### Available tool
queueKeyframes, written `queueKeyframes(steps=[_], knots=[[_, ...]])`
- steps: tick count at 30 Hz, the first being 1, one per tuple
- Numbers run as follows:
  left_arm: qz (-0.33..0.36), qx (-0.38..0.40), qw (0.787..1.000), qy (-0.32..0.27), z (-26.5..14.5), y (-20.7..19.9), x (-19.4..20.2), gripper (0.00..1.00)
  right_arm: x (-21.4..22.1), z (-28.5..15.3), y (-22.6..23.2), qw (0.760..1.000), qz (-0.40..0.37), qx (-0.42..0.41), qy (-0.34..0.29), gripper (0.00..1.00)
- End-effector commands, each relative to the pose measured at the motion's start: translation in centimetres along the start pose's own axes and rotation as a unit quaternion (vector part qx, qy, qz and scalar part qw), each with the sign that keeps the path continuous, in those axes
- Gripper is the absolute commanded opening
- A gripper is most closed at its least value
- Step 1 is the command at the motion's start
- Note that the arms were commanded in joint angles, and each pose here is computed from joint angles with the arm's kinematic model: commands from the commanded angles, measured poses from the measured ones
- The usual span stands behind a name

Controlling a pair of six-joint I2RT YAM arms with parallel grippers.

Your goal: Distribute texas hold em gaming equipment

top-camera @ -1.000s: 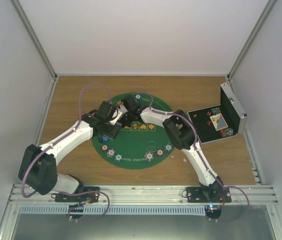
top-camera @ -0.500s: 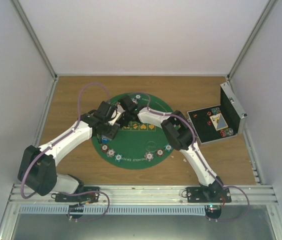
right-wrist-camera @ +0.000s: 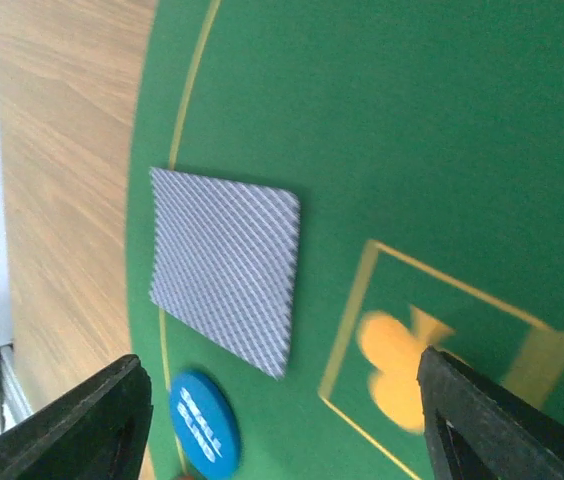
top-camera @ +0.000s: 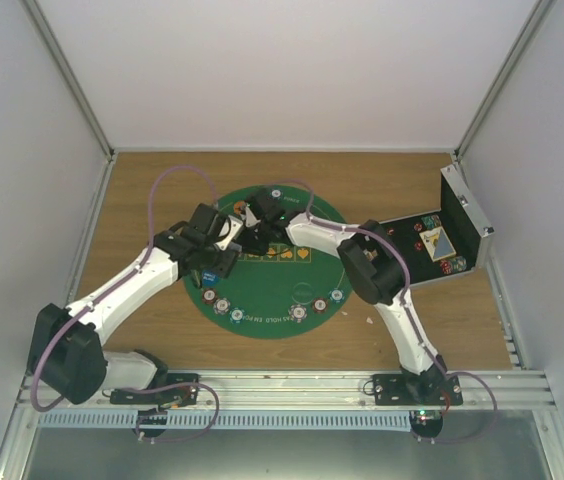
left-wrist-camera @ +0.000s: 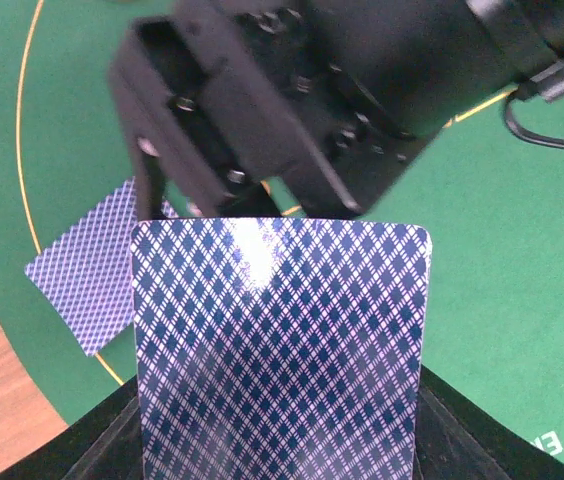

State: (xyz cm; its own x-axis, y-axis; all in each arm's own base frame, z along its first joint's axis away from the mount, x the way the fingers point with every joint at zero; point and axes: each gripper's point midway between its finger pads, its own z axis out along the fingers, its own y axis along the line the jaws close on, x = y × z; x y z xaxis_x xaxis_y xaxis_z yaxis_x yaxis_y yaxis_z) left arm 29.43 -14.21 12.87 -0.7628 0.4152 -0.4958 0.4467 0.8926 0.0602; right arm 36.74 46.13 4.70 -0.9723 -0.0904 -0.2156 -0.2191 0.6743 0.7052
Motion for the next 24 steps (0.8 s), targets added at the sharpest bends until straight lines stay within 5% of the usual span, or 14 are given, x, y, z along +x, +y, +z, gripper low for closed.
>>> queueKeyframes(steps=[1, 14, 24], knots=[[0.004, -0.013, 0.998, -0.061, -0.7, 0.6, -2.4, 0.56, 0.6, -3.5, -1.3, 0.999, -0.017, 0.033, -0.01, 0.78], [0.086, 0.102, 0.987, -0.086, -1.7, -4.7, -2.5, 0.56, -0.2, -21.3, -5.0, 0.99, -0.077, 0.031, -0.11, 0.96], [0.178, 0.195, 0.96, -0.093, -3.3, -14.2, -1.2, 0.56, 7.3, -26.2, -2.9, 0.985, -0.157, -0.047, -0.053, 0.97]])
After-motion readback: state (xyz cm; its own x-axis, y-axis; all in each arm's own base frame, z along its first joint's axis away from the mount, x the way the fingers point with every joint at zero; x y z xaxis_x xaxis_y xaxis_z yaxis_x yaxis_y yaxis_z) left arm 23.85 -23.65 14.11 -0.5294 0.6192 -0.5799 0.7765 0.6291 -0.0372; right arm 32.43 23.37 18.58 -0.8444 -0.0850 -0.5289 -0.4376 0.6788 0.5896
